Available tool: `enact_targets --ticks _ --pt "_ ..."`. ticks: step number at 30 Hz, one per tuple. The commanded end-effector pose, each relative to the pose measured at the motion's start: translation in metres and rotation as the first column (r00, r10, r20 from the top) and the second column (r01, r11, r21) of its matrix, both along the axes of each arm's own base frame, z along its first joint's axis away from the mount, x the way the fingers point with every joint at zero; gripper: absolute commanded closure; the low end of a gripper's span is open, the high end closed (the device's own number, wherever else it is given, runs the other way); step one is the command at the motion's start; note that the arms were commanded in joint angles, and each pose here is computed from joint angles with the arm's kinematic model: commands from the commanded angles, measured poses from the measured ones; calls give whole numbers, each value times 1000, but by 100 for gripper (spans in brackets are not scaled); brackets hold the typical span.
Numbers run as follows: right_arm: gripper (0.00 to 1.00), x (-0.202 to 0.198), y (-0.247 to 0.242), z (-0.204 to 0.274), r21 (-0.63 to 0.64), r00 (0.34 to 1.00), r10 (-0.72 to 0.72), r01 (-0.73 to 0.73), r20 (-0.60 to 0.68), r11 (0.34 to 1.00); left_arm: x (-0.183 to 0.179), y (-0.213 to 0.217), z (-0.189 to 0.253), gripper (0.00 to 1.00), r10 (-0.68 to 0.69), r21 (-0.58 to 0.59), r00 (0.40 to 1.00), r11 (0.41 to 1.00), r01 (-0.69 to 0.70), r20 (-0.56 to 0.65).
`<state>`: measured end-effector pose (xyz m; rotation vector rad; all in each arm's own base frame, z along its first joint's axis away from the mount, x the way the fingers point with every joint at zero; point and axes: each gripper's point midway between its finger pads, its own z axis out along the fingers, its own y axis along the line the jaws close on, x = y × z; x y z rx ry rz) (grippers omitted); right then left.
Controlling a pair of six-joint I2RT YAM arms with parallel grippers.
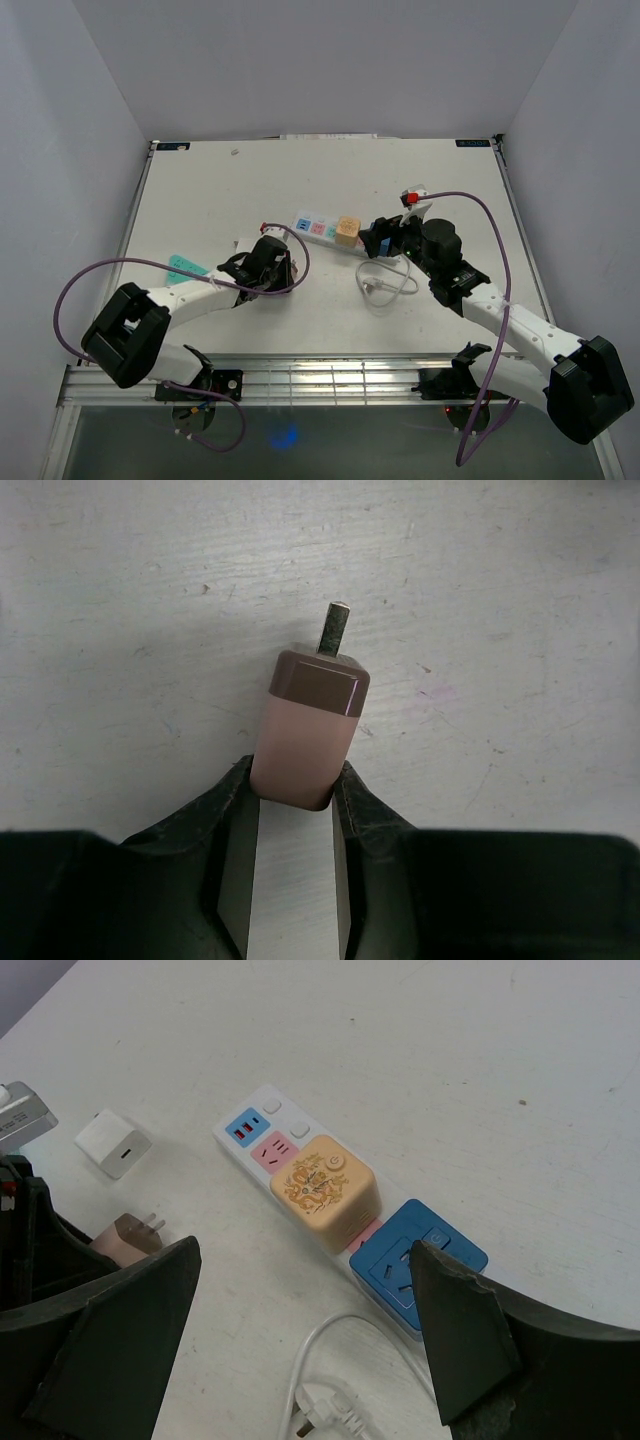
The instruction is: Insert the plug
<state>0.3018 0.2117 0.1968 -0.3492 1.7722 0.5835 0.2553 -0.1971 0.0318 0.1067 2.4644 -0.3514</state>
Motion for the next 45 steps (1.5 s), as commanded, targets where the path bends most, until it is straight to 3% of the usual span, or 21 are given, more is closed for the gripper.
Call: enact_targets --ticks 1,7,17,28,30,31,34,41,45 --pt "10 -1 6 19 42 999 20 -22 50 999 16 -21 41 100 -12 -117 996 993 22 85" --pt "10 -1 8 19 44 998 34 -36 47 998 12 -21 37 100 -42 -121 995 991 54 95" --pt "10 -4 14 18 46 997 71 -73 38 996 7 -48 42 100 -130 -225 987 963 147 90" --pt "10 -4 14 17 42 997 73 -74 32 996 5 -48 1 98 -163 -134 987 978 163 5" --pt "10 -4 14 17 41 997 73 -74 31 996 5 -48 -3 82 -169 -112 986 979 168 5" --pt "10 -4 14 16 40 997 73 -74 30 996 4 -53 -2 58 -181 -110 984 977 180 8" --pt "10 -4 15 17 40 997 75 -76 30 996 4 -54 -5 35 -183 -82 983 980 183 14" --pt "10 -2 15 13 34 997 69 -69 19 997 4 -58 17 11 -201 -106 975 972 211 96" --pt "10 -2 15 11 31 997 70 -71 15 997 6 -63 29 10 -240 -116 959 959 259 151"
